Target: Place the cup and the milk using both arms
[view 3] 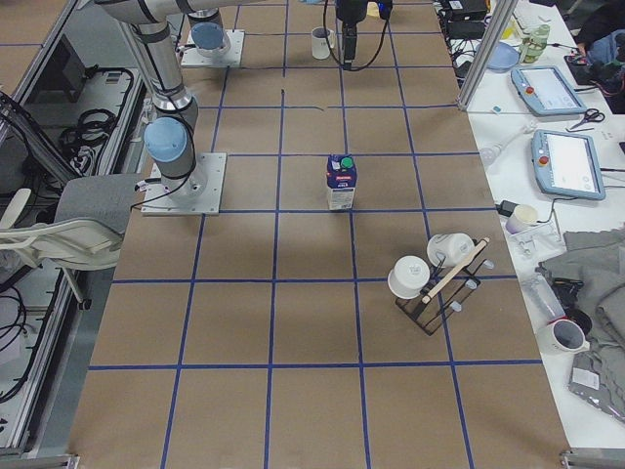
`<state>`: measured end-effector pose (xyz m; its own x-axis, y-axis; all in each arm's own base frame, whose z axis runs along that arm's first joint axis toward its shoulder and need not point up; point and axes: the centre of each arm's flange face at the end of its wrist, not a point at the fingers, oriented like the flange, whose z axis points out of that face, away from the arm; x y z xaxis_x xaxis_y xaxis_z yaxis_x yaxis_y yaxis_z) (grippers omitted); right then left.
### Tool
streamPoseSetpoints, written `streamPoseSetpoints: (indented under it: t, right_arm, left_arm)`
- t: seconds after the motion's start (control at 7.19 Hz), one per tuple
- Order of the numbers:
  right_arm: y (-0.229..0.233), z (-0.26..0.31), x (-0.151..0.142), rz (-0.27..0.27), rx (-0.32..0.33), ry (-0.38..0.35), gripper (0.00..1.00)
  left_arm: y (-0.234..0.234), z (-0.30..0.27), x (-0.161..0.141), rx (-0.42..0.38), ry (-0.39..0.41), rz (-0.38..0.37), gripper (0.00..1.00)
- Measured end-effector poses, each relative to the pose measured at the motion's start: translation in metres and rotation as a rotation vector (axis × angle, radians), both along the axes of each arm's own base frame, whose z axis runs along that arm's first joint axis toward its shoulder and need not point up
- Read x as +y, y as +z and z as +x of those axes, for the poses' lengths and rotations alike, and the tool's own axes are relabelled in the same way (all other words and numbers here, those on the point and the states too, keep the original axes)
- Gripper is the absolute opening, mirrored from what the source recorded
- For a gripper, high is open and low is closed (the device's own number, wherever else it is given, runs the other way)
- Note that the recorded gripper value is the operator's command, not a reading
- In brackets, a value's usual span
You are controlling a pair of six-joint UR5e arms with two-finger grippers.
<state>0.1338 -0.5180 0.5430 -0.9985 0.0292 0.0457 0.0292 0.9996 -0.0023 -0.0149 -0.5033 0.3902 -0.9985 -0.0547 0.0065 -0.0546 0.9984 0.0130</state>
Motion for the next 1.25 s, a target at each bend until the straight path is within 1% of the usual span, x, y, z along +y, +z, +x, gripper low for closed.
streamPoseSetpoints:
  t: [0.28, 0.42, 0.56, 0.7, 0.83, 0.97, 1.11, 1.25]
  right_arm:
    - [0.0, 0.0, 0.0, 0.0, 0.001, 0.0, 1.0]
    - [0.0, 0.0, 0.0, 0.0, 0.001, 0.0, 1.0]
    - [0.0, 0.0, 0.0, 0.0, 0.002, 0.0, 1.0]
    - [0.0, 0.0, 0.0, 0.0, 0.003, 0.0, 1.0]
    - [0.0, 0.0, 0.0, 0.0, 0.003, 0.0, 1.0]
    - [0.0, 0.0, 0.0, 0.0, 0.003, 0.0, 1.0]
    - [0.0, 0.0, 0.0, 0.001, 0.003, 0.001, 1.0]
    - [0.0, 0.0, 0.001, 0.0, 0.003, 0.001, 1.0]
  left_arm:
    - [-0.076, 0.013, 0.023, -0.003, 0.003, -0.018, 1.0]
    - [-0.098, 0.013, 0.032, -0.003, 0.001, -0.018, 0.99]
    - [-0.112, 0.013, 0.036, 0.001, 0.0, -0.007, 0.91]
    - [-0.122, 0.013, 0.036, 0.003, -0.001, 0.003, 0.7]
    - [-0.129, 0.014, 0.033, 0.003, 0.0, 0.004, 0.52]
    - [-0.134, 0.015, 0.031, 0.002, 0.001, 0.001, 0.49]
    - [-0.138, 0.015, 0.03, 0.004, 0.002, 0.005, 0.3]
    - [-0.142, 0.015, 0.029, 0.007, 0.004, 0.013, 0.2]
